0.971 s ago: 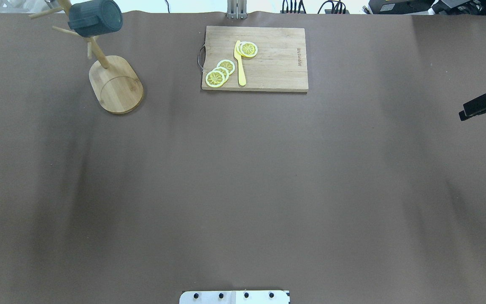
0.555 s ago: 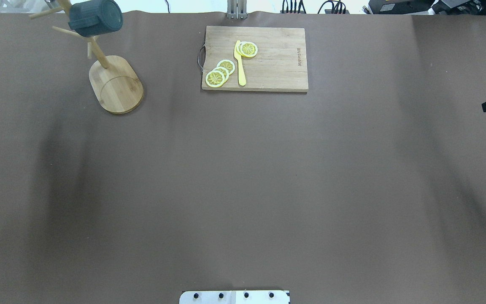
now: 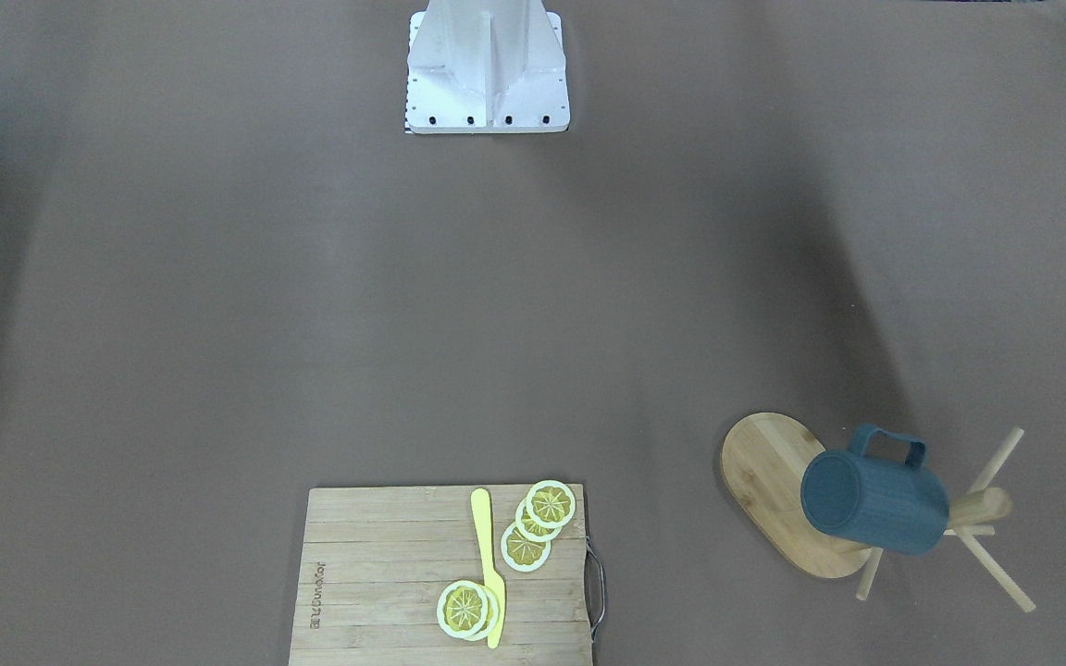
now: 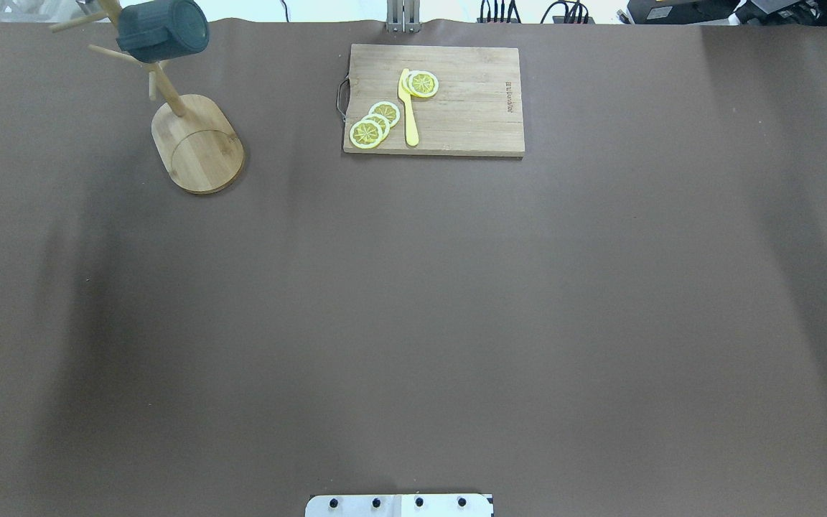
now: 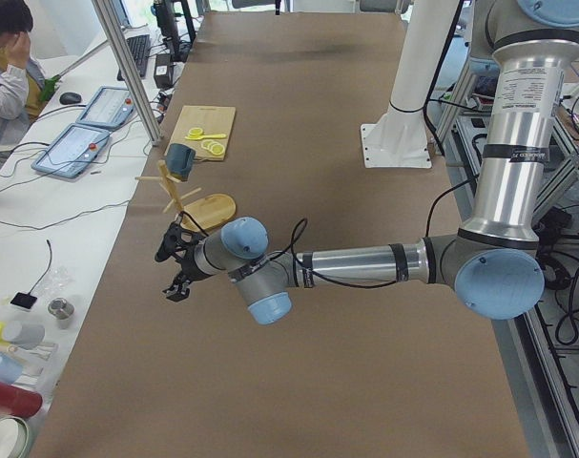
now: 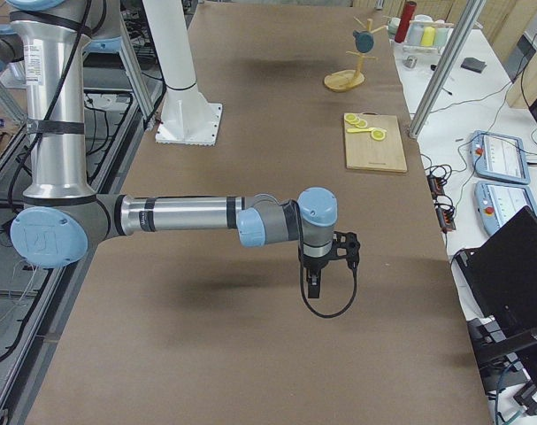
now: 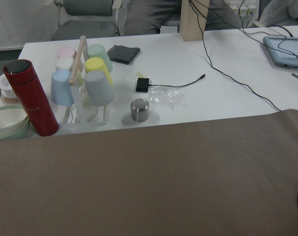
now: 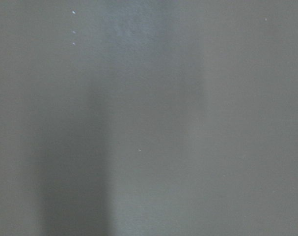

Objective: Hang cup on storage rack

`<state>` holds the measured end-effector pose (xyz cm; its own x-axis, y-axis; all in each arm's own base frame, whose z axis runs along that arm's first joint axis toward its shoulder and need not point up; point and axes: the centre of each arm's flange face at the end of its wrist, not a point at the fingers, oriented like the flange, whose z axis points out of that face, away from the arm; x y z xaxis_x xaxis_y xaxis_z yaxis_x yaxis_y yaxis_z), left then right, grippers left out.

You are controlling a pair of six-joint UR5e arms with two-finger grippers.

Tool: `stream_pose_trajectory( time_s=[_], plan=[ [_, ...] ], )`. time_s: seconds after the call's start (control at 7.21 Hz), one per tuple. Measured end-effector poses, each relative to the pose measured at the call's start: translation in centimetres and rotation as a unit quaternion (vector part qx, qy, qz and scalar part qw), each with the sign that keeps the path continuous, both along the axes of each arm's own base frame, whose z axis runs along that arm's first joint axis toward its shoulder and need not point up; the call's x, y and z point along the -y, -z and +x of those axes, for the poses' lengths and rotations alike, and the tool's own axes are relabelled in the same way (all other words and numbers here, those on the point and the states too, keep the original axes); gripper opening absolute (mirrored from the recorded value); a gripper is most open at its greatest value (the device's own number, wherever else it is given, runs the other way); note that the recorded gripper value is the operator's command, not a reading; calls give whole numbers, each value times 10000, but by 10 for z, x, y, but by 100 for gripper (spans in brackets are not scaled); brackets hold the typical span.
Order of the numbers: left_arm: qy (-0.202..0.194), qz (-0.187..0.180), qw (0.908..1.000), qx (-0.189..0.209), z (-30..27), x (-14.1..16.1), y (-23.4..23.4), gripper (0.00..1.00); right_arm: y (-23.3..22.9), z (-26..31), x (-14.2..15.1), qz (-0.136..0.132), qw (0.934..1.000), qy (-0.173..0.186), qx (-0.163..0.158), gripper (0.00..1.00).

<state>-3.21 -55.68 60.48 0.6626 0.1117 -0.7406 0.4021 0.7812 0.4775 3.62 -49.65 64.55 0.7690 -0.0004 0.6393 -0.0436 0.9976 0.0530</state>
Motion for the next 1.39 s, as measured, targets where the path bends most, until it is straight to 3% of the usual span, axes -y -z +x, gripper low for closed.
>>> stream_pose_trajectory(
  time_s=[0.42,0.56,0.97,1.25,1.39],
  plan=[
    [-791,-1066,9890,-653,-23,-14,4,89,-42,15,-8,-84,9997,243,-10,100],
    [-965,-1324,9843,-663,-21,-23,-2,90,-45,17,-11,-88,9996,251,15,100],
    [-1784,-1628,9704,-15,-22,-44,-38,97,-45,17,-15,-78,9996,250,108,100],
    [-2070,-1923,9590,204,-28,-55,-35,97,-44,17,-16,-76,9996,250,128,100],
    [-2112,-2024,9560,214,-30,-75,-38,97,-44,17,-17,-75,9996,251,146,100]
  ],
)
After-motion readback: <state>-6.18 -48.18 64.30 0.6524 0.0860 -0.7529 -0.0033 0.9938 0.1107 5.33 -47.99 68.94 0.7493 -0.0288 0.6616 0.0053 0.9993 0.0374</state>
